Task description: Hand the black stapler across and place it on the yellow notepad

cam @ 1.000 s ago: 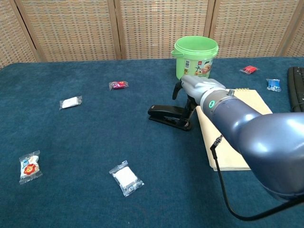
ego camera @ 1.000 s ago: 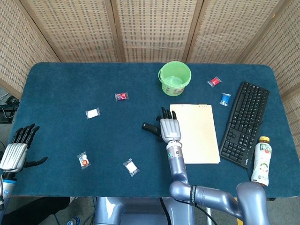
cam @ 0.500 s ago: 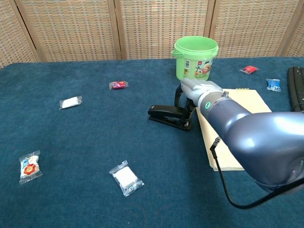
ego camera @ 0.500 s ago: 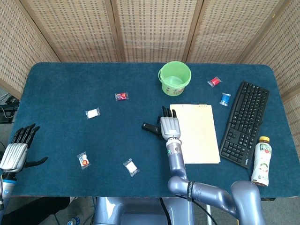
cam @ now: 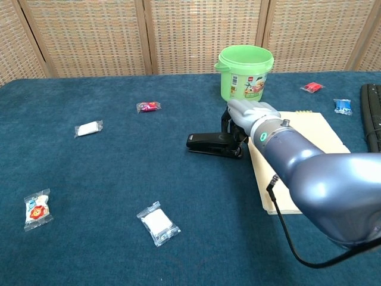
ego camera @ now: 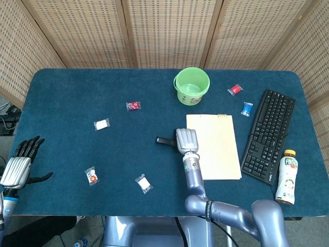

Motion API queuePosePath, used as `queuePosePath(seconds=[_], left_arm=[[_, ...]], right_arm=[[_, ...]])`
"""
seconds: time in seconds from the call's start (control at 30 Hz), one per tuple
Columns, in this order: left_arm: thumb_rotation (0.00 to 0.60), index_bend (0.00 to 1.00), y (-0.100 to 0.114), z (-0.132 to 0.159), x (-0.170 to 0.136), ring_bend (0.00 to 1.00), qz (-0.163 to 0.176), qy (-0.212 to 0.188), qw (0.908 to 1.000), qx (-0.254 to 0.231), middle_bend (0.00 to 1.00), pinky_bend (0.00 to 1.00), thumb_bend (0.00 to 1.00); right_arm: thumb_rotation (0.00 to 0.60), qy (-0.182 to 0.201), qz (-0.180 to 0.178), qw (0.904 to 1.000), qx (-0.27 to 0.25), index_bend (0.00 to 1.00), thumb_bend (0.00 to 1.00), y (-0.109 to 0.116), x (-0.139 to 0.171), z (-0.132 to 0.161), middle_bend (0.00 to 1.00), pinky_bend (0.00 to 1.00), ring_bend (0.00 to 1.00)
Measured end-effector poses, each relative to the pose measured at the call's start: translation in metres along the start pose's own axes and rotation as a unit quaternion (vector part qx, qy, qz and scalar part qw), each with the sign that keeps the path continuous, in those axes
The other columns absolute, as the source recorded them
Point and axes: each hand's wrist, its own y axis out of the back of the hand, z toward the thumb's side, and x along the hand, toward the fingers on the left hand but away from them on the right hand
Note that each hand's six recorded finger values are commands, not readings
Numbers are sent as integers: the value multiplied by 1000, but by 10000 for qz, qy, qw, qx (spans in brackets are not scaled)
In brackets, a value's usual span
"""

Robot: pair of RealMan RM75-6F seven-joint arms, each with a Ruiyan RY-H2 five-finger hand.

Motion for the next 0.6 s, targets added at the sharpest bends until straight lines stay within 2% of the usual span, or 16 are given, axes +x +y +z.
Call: queuePosePath(seconds=[0.27, 0.47, 0.6], left_arm=[[600, 0, -2, 1, 0, 0, -26, -7, 10000, 23, 0, 0, 186], [600, 0, -4, 2, 0, 0, -50, -14, 10000, 62, 0, 0, 187], [600, 0, -5, 3, 0, 0, -62, -16, 9999, 84, 0, 0, 188]], right_arm=[[600, -51, 45, 9998, -206, 853, 536, 12, 6, -10, 691, 806, 696], [600, -449, 111, 9969, -634, 854, 536, 30, 5, -33, 691, 807, 696], [600, -743, 22, 9948, -690, 855, 535, 43, 3, -55, 691, 807, 696]])
